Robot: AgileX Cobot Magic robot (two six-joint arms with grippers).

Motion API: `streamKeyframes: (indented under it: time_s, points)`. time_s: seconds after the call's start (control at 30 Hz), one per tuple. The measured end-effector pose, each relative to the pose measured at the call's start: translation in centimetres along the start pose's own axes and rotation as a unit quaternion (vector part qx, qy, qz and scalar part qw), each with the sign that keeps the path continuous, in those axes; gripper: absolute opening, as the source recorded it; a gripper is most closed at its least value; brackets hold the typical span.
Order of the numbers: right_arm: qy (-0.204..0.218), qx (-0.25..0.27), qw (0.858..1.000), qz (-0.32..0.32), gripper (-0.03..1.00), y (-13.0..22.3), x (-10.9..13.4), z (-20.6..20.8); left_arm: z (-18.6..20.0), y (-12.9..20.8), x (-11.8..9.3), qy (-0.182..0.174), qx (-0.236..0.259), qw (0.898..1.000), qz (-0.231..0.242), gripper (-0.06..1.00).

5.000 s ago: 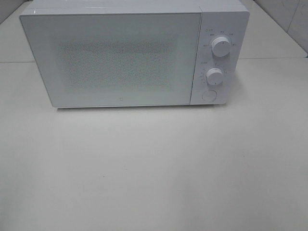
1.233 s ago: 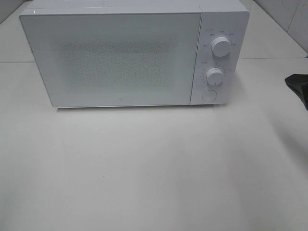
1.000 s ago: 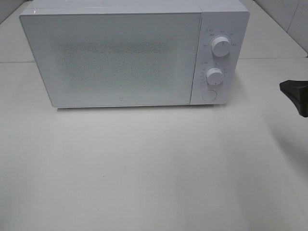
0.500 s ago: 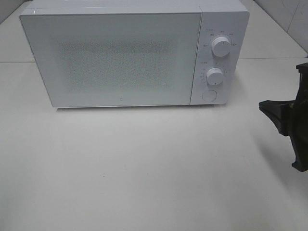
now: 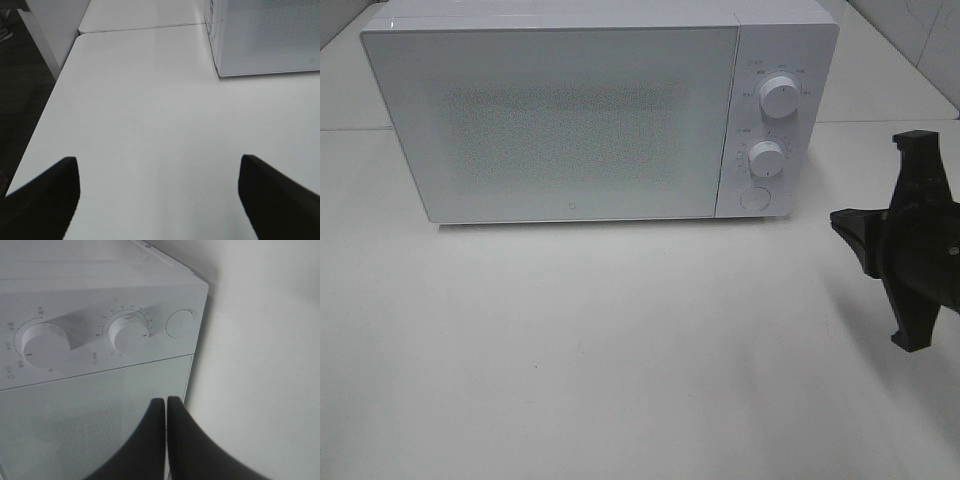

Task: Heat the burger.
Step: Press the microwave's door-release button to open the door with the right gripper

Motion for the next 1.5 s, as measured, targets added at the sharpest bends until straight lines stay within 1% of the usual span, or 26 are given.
streamKeyframes:
  time_s: [0.13, 0.47, 0.7, 0.83, 1.1, 1.5]
  points:
    - [0.012, 0.000, 1.000, 0.000, 0.00, 0.4, 0.1, -1.8, 0.0, 0.0, 0.0, 0.000, 0.000, 1.000, 0.000, 0.80]
    - [0.027, -0.005, 1.000, -0.006, 0.00, 0.7, 0.4, -5.2, 0.0, 0.0, 0.0, 0.000, 0.000, 1.000, 0.000, 0.80]
    - [0.040, 0.006, 0.999, -0.010, 0.00, 2.5, 0.2, -7.6, 0.0, 0.0, 0.0, 0.000, 0.000, 1.000, 0.000, 0.80]
    - [0.045, 0.004, 0.999, -0.013, 0.00, 2.8, 0.0, -8.6, 0.0, 0.0, 0.0, 0.000, 0.000, 1.000, 0.000, 0.80]
    - [0.051, -0.015, 0.998, -0.034, 0.00, 2.9, -0.3, -11.5, 0.0, 0.0, 0.0, 0.000, 0.000, 1.000, 0.000, 0.80]
    - [0.048, -0.048, 0.996, -0.053, 0.00, 2.4, -0.5, -14.1, 0.0, 0.0, 0.0, 0.000, 0.000, 1.000, 0.000, 0.80]
Point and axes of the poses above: a point on each arm's last joint axis where the gripper is mounted, z pointing back along that axis away from the gripper, x along the wrist's bending axis when the last joint is at zero, y = z × x, the point moved 6 cm from there along -z, pointing out along that axis toward the gripper, and after that the axes turned 4 degrees about z, right-handed, at the moved point
